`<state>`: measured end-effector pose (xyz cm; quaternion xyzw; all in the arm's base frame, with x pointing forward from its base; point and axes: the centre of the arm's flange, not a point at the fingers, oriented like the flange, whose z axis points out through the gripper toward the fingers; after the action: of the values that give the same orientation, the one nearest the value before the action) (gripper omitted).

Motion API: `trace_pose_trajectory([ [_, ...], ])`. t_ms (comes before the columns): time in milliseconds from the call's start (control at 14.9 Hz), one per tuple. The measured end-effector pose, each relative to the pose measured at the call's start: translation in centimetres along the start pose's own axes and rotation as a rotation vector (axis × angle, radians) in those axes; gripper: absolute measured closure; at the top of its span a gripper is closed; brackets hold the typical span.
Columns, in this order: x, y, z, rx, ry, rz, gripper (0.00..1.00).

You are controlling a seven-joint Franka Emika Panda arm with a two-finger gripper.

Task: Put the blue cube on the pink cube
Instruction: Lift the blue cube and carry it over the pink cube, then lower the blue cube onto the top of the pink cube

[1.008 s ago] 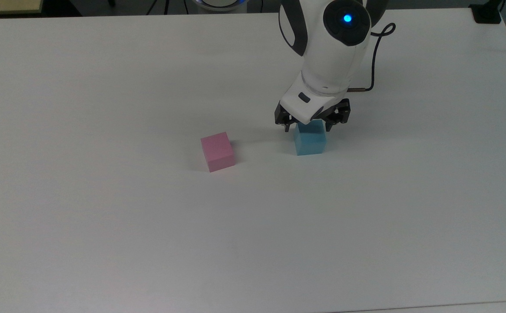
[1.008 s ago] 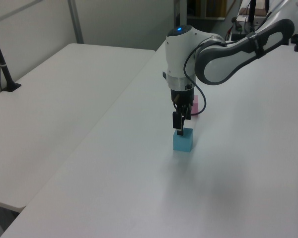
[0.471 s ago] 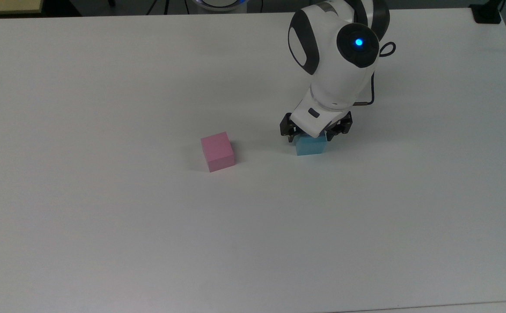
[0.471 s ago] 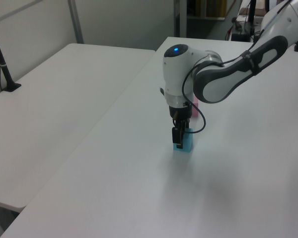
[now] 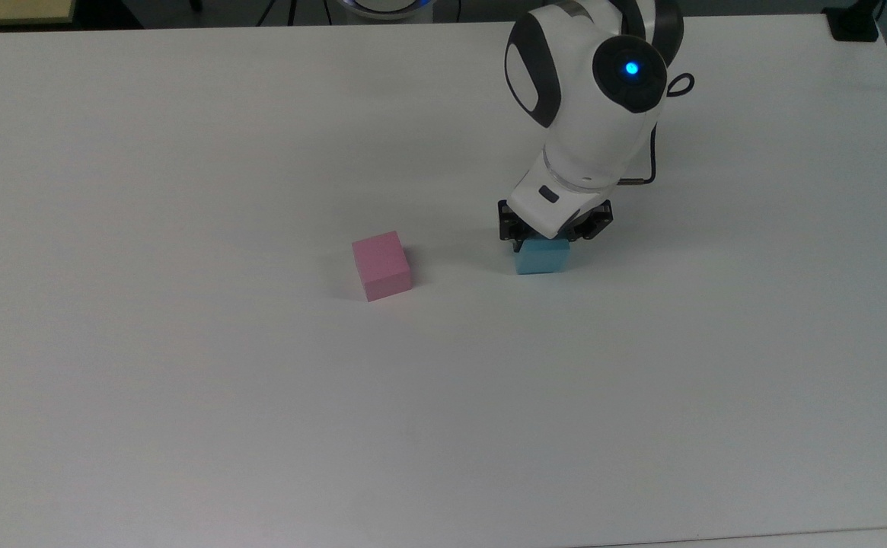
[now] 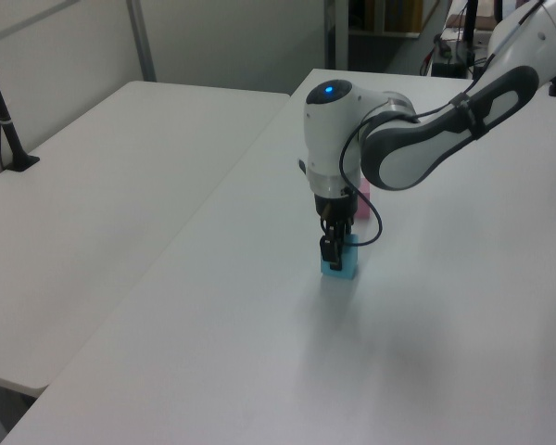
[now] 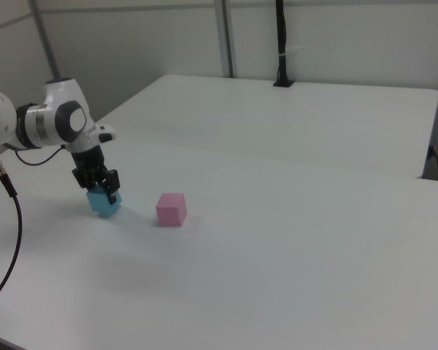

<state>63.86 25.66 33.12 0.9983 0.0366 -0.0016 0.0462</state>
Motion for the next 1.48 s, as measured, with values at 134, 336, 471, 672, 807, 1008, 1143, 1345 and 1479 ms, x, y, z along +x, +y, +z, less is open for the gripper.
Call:
trace_pose_trajectory([
  [134, 0.2, 2.1, -2.4, -0.014, 0.0, 0.016, 0.41],
  [336, -0.1, 7.6, -7.7, -0.034, -0.013, 0.003, 0.41],
  [471, -0.2, 12.4, -10.6, -0.027, 0.001, -0.01, 0.41],
  [672, 0.0, 18.6, -11.6, -0.034, 0.011, -0.024, 0.41],
  [807, 0.1, 21.3, -10.6, -0.043, -0.01, -0.043, 0.41],
  [1008, 0.3, 23.1, -8.4, -0.048, -0.046, -0.057, 0.41],
  [1143, 0.7, 23.0, -7.0, -0.053, -0.054, -0.061, 0.41],
  [1345, 1.1, 22.6, -5.3, -0.059, -0.064, -0.067, 0.41],
  [1479, 1.4, 22.5, -4.3, -0.063, -0.061, -0.07, 0.41],
])
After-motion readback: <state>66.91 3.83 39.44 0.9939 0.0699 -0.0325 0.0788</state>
